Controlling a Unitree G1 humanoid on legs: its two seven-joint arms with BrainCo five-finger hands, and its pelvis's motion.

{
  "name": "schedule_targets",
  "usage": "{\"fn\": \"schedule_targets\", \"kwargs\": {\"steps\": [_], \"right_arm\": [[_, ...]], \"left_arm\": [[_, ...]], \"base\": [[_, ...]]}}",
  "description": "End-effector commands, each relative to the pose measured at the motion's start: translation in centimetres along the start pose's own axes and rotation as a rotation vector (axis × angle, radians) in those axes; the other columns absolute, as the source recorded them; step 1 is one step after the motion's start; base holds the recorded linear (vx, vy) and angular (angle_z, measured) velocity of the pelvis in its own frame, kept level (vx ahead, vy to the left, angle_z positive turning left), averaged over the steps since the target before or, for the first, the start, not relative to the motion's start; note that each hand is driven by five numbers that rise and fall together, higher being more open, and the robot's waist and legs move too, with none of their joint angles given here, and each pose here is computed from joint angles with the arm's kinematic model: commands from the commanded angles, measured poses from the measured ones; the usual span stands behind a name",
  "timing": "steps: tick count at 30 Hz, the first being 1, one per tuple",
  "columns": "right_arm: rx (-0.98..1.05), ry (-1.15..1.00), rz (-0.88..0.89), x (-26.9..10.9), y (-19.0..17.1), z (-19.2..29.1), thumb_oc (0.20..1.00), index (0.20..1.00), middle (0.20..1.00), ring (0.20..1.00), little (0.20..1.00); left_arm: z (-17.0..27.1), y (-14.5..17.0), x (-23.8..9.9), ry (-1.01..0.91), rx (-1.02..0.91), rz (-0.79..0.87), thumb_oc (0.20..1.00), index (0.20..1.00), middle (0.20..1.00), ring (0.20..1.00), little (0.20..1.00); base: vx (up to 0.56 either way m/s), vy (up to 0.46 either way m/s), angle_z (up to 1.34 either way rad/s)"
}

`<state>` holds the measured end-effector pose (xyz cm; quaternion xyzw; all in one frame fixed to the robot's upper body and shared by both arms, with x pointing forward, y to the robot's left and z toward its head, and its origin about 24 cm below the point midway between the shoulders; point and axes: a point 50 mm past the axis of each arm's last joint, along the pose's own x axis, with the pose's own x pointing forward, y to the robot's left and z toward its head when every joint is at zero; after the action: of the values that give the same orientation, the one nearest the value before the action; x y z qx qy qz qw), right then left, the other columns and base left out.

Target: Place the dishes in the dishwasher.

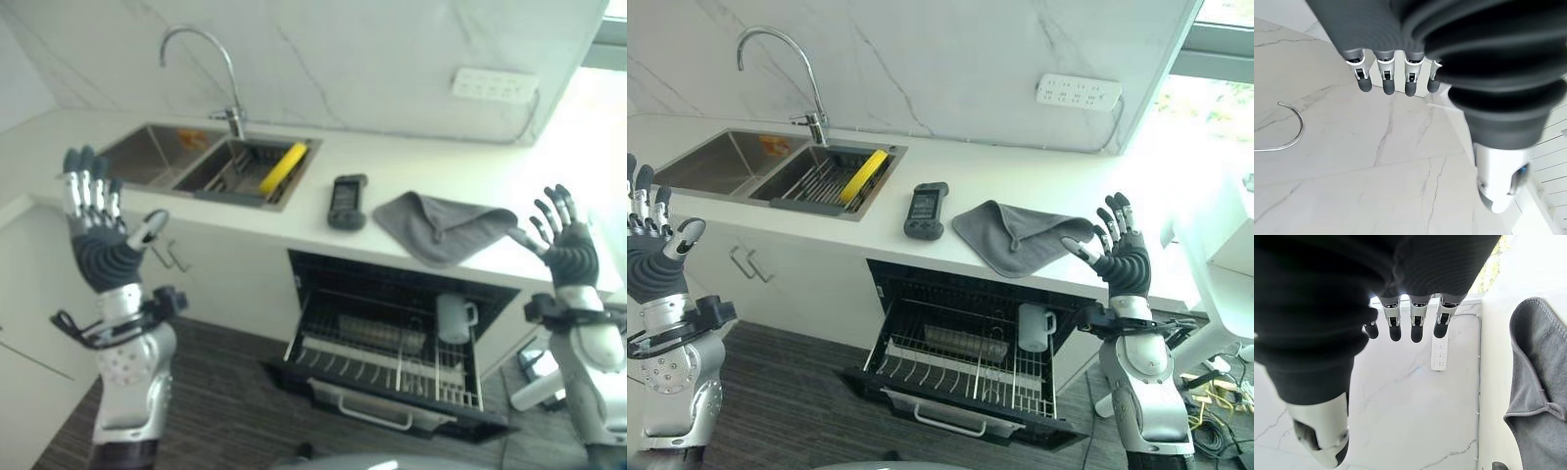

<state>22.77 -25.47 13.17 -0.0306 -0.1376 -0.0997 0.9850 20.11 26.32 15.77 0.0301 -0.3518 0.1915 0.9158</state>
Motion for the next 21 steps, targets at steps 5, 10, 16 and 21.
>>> {"fn": "schedule_targets", "kwargs": {"steps": [5, 10, 16, 21], "right_arm": [[-0.041, -0.21, 0.029, 2.2, 0.0, 3.2, 1.0, 1.0, 1.0, 1.0, 1.0], [-0.058, -0.177, 0.065, 1.2, -0.1, 2.8, 1.0, 1.0, 1.0, 1.0, 1.0], [-0.151, -0.187, 0.011, 2.1, -1.9, 3.9, 1.0, 1.0, 1.0, 1.0, 1.0], [-0.156, -0.201, 0.019, 3.1, -1.3, 4.8, 1.0, 1.0, 1.0, 1.0, 1.0]], "left_arm": [[3.0, 0.1, 1.6, -0.202, 0.049, -0.065, 1.0, 1.0, 1.0, 1.0, 1.0], [2.9, 0.9, 0.8, -0.167, 0.074, -0.057, 1.0, 1.0, 1.0, 1.0, 1.0], [2.1, -0.2, 0.8, -0.12, -0.012, -0.067, 1.0, 1.0, 1.0, 1.0, 1.0], [2.4, 0.2, 0.3, -0.153, 0.018, -0.042, 1.0, 1.0, 1.0, 1.0, 1.0]], "base": [[-0.07, -0.038, -0.02], [0.03, -0.047, -0.02], [0.0, 0.113, 0.42], [0.02, 0.516, -0.38]]}}
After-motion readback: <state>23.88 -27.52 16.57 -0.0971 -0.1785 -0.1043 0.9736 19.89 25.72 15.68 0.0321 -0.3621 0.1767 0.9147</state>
